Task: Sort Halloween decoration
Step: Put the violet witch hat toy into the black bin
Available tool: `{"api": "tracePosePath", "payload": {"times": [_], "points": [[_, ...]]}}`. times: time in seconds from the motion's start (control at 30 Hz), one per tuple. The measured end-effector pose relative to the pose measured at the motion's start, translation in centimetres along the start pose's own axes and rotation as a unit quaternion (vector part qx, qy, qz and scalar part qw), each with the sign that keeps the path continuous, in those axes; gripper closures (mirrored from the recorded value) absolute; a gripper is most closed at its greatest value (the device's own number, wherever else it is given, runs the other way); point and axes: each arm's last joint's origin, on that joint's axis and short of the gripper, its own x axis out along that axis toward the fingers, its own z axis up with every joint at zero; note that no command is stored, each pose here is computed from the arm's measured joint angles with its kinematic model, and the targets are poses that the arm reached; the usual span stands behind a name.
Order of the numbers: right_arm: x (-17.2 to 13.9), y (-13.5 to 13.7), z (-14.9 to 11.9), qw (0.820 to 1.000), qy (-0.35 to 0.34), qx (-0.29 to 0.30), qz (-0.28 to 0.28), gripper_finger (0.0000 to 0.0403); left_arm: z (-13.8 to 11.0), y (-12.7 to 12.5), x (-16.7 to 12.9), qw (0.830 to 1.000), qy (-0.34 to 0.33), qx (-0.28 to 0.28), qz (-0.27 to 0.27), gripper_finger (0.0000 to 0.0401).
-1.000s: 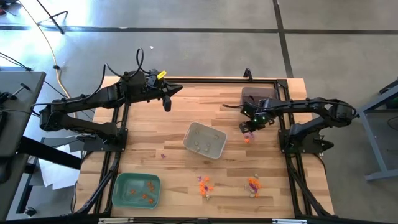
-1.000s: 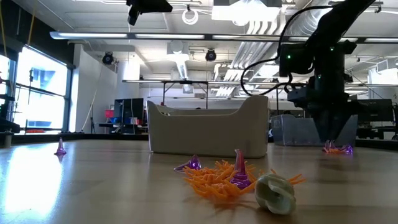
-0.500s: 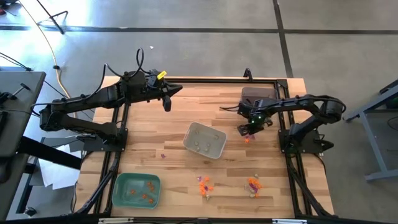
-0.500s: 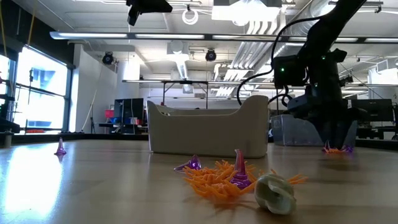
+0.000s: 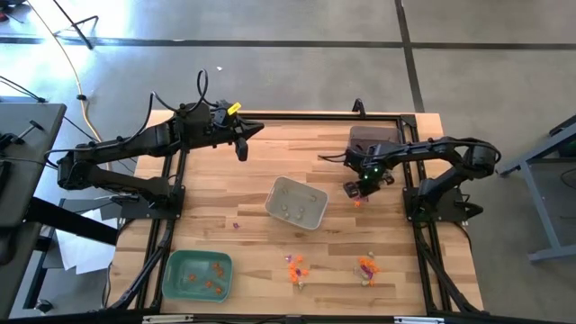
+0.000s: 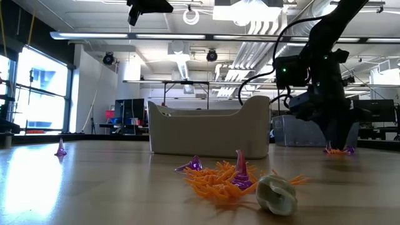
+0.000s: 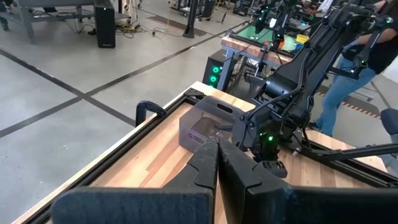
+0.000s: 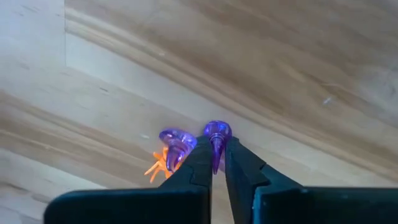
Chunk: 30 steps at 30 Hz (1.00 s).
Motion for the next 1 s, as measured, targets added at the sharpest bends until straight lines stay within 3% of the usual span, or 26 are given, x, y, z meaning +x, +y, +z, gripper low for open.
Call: {"api": "tracePosePath", "payload": {"times": [0.5, 1.0], "points": [[-4.0, 0.9, -0.4, 0.999, -0.040, -0.008, 0.011, 0.0394, 0.0, 0.0, 0.0, 1.000, 0.000, -0.003, 0.000, 0.0401], [-12.2, 3.0, 0.7, 0.988, -0.142, -0.052, -0.041, 0.0394, 0.0, 0.0, 0.0, 1.000, 0.000, -0.002, 0.000, 0.0401]]}}
